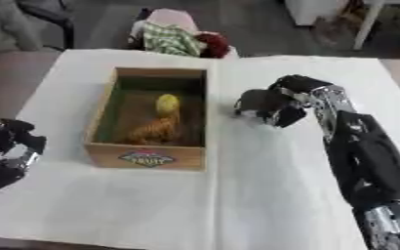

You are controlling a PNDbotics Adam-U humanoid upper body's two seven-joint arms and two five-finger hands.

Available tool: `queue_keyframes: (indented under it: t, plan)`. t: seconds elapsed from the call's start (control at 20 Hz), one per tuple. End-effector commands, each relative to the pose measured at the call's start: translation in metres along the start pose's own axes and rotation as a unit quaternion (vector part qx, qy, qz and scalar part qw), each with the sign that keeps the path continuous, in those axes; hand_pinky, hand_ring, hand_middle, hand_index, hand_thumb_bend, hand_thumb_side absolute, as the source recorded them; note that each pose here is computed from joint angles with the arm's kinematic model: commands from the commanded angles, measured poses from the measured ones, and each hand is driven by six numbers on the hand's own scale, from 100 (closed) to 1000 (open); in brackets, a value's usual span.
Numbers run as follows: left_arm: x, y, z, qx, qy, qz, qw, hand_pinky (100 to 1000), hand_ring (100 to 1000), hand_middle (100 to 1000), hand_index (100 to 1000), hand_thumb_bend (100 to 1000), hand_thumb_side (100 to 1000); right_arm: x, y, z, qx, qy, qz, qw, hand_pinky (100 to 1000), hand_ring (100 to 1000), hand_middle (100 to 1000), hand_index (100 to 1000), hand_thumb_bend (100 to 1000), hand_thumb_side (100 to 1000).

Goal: Pick up objects on the table and place them in the box.

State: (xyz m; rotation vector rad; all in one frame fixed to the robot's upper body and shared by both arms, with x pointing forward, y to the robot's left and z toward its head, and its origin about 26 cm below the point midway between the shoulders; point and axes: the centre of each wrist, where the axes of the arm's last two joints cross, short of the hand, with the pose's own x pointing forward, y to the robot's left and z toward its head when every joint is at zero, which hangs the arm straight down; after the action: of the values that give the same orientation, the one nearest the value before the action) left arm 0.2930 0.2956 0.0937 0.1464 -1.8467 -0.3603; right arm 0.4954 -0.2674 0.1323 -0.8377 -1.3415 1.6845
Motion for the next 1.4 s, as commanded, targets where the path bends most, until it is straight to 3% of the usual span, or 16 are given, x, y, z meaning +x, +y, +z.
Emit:
queue_keyframes:
  t: [0.05, 0.45, 0.75, 1.1, 1.3, 1.4]
  plan:
    - [0.007, 0.006, -0.002, 0.004, -0.012, -0.010, 1.000, 749, 494, 449, 628, 318, 100, -0.003, -0.032, 0.004, -0.060, -0.013, 0.010, 0.998, 339, 242, 333, 471, 100, 316]
    - [0.006, 0.006, -0.001, 0.001, -0.011, -0.009, 1.000, 749, 494, 450, 628, 318, 100, 0.041, -0.089, -0.010, -0.137, -0.107, 0.020, 0.985, 333, 235, 331, 473, 100, 272]
    - [0.007, 0.005, -0.002, -0.004, -0.012, -0.008, 1.000, 749, 494, 450, 628, 319, 100, 0.088, -0.111, -0.022, -0.154, -0.185, 0.025, 0.970, 344, 244, 341, 483, 100, 268]
    - [0.010, 0.003, -0.005, -0.012, -0.019, -0.007, 1.000, 749, 495, 450, 628, 320, 100, 0.137, -0.102, -0.042, -0.113, -0.234, 0.037, 0.965, 361, 261, 369, 496, 100, 297]
    - [0.011, 0.002, -0.006, -0.014, -0.022, -0.006, 1.000, 749, 495, 450, 628, 320, 100, 0.153, -0.084, -0.052, -0.069, -0.244, 0.048, 0.966, 393, 294, 421, 556, 100, 351]
    - [0.011, 0.002, -0.006, -0.014, -0.023, -0.006, 1.000, 749, 495, 450, 628, 320, 100, 0.159, -0.076, -0.055, -0.045, -0.247, 0.058, 0.966, 436, 343, 481, 636, 100, 387]
